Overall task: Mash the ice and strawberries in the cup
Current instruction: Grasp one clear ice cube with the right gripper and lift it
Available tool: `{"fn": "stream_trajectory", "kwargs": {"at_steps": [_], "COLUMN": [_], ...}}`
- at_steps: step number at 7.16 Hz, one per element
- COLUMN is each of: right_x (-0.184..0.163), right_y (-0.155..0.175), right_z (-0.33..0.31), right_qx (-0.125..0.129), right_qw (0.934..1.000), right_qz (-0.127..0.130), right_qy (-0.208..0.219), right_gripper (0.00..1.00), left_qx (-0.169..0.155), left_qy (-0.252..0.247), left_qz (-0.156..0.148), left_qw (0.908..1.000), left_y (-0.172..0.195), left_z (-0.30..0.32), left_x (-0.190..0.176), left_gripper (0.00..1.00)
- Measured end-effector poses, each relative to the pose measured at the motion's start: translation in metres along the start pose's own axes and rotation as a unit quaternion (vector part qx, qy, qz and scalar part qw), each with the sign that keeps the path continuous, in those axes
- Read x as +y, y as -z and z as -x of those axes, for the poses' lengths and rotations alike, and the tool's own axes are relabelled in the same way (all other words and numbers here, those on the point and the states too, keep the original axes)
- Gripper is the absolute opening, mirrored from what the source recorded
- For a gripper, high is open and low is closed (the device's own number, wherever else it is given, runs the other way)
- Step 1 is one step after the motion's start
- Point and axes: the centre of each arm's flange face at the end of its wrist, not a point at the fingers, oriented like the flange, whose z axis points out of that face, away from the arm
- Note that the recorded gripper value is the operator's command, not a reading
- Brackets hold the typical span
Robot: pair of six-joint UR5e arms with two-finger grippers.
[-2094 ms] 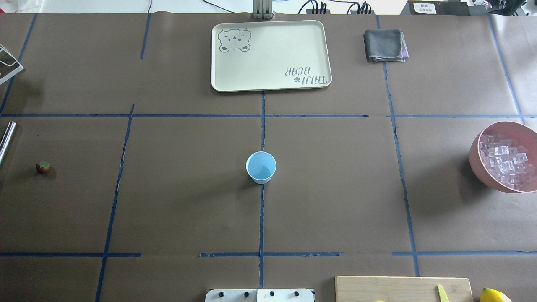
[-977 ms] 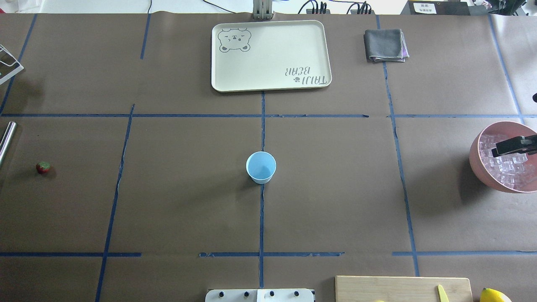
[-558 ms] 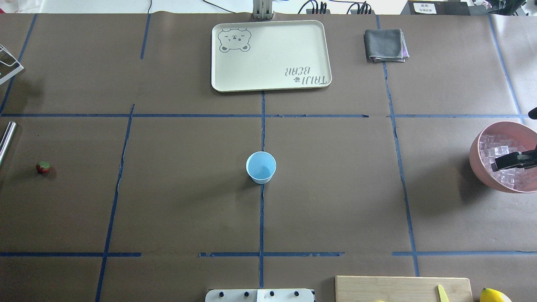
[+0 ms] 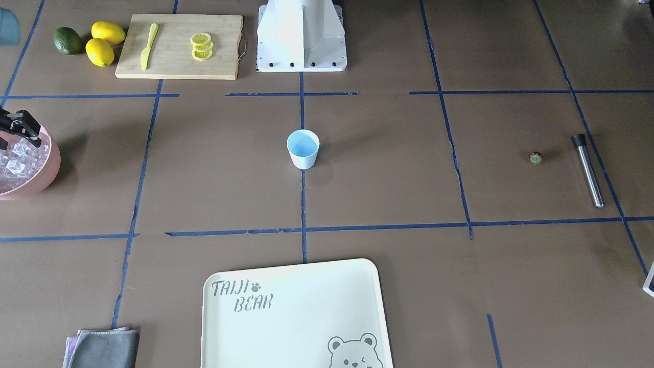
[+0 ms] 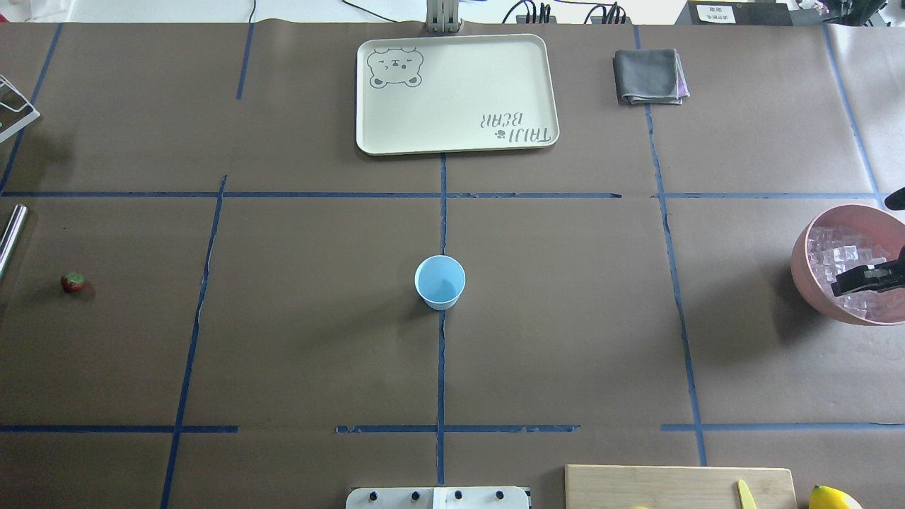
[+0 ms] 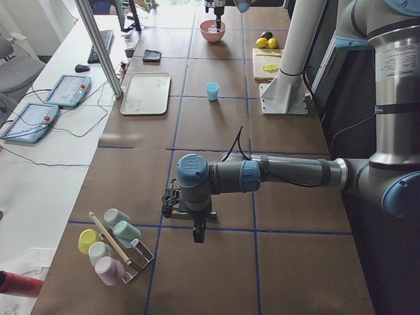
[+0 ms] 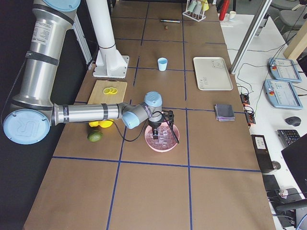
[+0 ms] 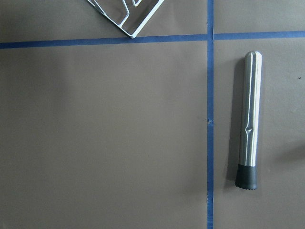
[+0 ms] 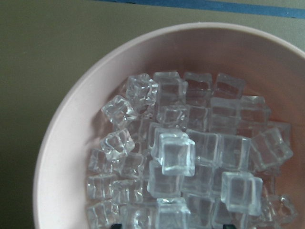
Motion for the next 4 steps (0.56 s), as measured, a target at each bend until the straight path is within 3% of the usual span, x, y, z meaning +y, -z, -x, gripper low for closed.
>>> {"fn": "stream_trajectory", "kwargs": {"at_steps": [2, 4], "right_x": [-0.0005, -0.0012], "right_y": [-0.0005, 0.0065], "right_z": [0.0, 0.0041], "right_qx": [0.001, -0.003], "right_qw": [1.0, 1.0], "right_qz": [-0.001, -0.006], "right_qy": [0.001, 0.004], "right_gripper": [0.24, 0.17], "left_qx": [0.0, 0.0], "left_qy": [-0.003, -0.005], "left_qz": [0.003, 0.003], "left_qw": [1.0, 1.0], "left_y": [-0.0022, -0.003], "left_z": [-0.0027, -0.0041], "left_x": [-0.0007, -0.0011], "left_gripper": [1.0, 1.0]}}
